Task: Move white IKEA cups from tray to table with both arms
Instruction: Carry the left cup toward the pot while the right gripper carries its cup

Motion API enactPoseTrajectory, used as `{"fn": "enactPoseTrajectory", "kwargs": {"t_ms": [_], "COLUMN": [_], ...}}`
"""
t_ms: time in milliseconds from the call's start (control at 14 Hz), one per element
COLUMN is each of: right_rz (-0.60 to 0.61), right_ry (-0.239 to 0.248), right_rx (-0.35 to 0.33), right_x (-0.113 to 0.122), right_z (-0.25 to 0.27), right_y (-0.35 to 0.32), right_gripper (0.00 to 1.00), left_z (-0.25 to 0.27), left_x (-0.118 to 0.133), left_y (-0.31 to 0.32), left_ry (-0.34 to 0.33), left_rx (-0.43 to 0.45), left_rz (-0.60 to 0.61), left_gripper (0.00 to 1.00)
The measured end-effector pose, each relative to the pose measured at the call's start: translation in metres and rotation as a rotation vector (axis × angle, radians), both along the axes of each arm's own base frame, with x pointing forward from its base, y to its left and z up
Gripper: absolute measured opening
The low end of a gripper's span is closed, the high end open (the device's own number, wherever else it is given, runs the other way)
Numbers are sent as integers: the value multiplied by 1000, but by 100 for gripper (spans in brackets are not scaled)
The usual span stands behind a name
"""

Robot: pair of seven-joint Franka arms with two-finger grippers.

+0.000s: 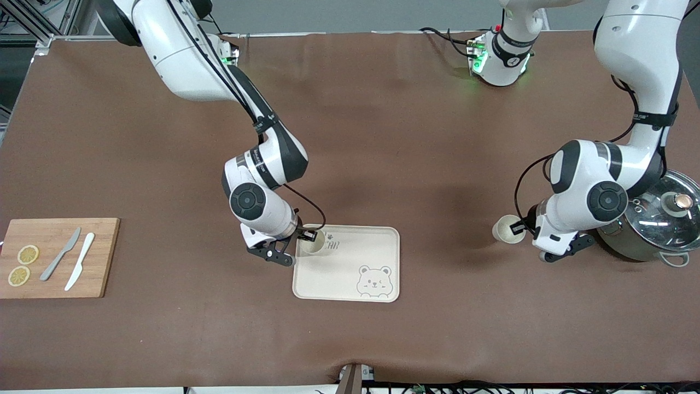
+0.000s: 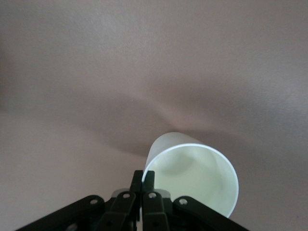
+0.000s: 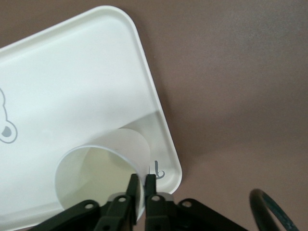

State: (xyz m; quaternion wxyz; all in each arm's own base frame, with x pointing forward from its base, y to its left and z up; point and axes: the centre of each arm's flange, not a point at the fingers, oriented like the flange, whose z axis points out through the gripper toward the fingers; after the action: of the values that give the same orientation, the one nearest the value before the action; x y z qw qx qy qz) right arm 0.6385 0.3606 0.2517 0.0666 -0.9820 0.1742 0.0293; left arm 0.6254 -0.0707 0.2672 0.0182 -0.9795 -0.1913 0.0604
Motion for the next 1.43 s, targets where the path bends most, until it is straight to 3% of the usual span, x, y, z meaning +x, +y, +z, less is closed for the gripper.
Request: {"fn": "enactPoseTrajectory", "kwargs": {"t_ms": [71, 214, 429, 786, 929, 1143, 1429], "right_rz": [-3, -10, 6, 27, 63, 125, 225], "right_ry": [-9, -21, 33, 32, 44, 66, 35], "right_rx": [3, 4, -32, -99, -123, -121, -101], "right_x": [3, 10, 13, 26, 18, 2, -13], "right_z": [5, 20, 64, 136, 138, 139, 106], "right_y": [-1, -6, -35, -154, -196, -255, -374], "right_gripper": [2, 2, 2, 2, 2, 2, 2], "left_z": [-6, -12, -12, -17, -21, -16, 22], "left_x": [-3, -5, -5, -8, -9, -7, 0], "left_y": [0, -1, -5, -12, -12, -13, -13], "left_ry": [-2, -6, -9, 1, 8, -3, -61], "left_rx": [-2, -5, -9, -13, -14, -15, -11], "left_rz": [-1, -3, -9, -20, -21, -21, -22], "left_gripper": [3, 3, 3, 4, 20, 52, 93]}}
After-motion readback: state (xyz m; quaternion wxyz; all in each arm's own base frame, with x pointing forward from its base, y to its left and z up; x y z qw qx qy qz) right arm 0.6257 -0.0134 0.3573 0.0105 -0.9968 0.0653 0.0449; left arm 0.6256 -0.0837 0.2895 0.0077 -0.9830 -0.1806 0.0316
